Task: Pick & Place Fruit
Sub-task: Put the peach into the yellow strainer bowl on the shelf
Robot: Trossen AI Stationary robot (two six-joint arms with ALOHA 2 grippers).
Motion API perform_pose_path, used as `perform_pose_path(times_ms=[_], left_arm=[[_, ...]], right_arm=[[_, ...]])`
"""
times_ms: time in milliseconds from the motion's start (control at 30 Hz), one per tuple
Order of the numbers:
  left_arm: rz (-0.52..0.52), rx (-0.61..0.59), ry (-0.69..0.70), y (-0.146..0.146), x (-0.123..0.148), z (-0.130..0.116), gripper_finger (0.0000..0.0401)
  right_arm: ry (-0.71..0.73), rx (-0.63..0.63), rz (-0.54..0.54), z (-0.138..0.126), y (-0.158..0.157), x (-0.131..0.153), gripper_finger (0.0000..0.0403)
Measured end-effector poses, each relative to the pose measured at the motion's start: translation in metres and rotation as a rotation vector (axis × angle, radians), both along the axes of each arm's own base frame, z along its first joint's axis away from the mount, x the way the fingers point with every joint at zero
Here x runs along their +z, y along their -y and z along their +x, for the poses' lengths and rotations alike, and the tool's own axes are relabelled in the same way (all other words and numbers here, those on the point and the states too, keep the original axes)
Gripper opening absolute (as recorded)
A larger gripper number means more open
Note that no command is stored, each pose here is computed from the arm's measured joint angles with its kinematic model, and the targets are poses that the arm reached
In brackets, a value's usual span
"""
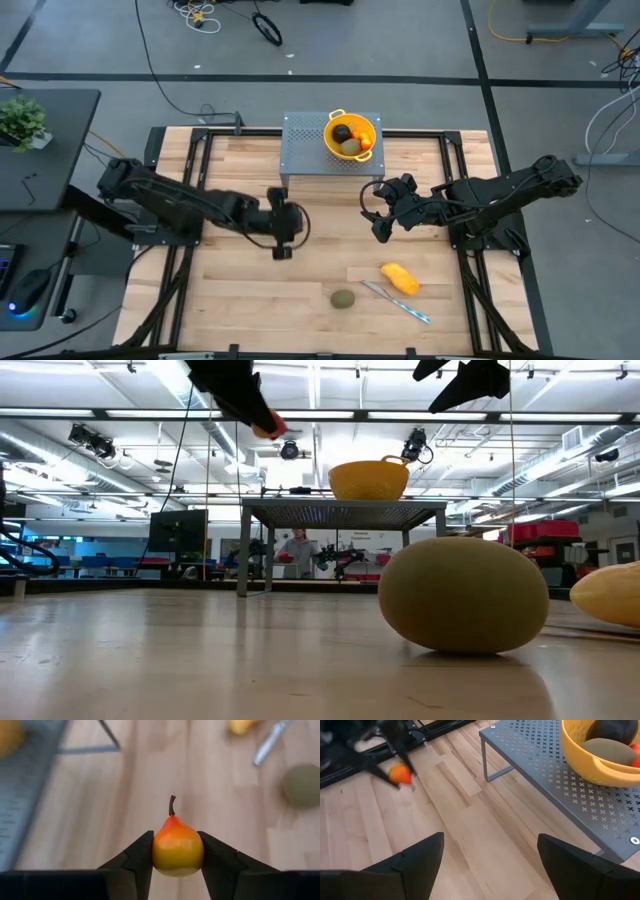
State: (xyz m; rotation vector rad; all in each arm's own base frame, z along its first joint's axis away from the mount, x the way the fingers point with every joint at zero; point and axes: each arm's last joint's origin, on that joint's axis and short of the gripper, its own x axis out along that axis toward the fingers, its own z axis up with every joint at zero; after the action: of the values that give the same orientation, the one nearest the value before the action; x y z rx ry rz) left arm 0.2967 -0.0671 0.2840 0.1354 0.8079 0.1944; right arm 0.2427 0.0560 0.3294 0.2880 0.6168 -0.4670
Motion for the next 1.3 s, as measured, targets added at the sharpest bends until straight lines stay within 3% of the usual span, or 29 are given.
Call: perform_pose_path(times_ms=[400, 933, 1300], left_arm=[[0.047, 0.078, 0.093, -0.062, 0.032, -0.013, 0.0152], [0.137, 0.023, 0.195, -0.121, 0.045, -0.008, 0.0151], [0.11, 0.075, 0.342, -0.157, 0.056, -0.01, 0.0152]], right_arm=[[0.0, 0.0, 0.0, 0.0, 0.0, 0.0, 0.0332], [0.008, -0.015, 0.017, 0.0, 0.0, 0.0, 0.0332], [0.021, -0.046, 0.004, 0.0, 0.001, 0.0, 0.0332]])
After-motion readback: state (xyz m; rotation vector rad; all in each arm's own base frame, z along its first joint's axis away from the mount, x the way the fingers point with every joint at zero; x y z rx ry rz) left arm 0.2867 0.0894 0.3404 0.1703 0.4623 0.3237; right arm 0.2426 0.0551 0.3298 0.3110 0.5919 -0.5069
